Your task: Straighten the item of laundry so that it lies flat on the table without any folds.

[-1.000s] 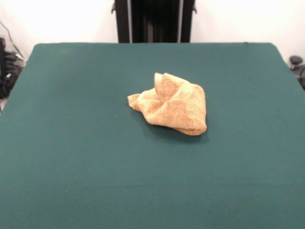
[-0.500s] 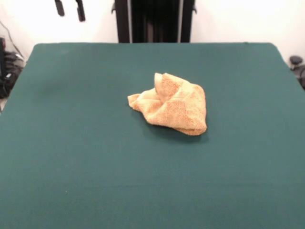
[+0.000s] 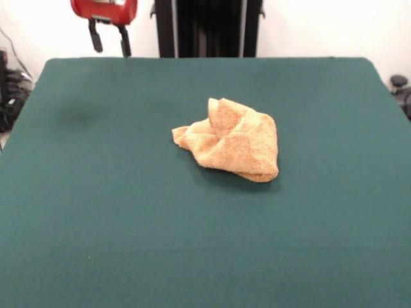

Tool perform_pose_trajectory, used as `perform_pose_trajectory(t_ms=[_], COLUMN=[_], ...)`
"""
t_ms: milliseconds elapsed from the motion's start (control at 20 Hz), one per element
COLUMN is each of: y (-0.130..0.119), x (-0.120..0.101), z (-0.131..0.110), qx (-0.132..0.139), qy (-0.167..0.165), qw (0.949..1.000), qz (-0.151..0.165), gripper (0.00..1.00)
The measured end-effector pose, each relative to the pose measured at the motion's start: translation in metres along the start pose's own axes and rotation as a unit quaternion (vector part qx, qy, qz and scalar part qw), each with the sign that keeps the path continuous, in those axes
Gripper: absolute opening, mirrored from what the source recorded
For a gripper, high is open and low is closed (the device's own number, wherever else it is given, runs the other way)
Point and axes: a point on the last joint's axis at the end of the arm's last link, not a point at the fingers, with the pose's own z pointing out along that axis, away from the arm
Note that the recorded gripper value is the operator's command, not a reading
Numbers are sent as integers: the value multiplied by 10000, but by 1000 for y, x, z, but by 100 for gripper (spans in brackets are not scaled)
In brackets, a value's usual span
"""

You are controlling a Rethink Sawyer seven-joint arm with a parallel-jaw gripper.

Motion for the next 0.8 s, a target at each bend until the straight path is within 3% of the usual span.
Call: perform_pose_trajectory(t_ms=[400,800], y=[8,51], x=[-5,-21], z=[35,57], qx=[-8,101], qy=[-114,-323], qw=[9992,9956], qz=[-373,-872], gripper=[100,100])
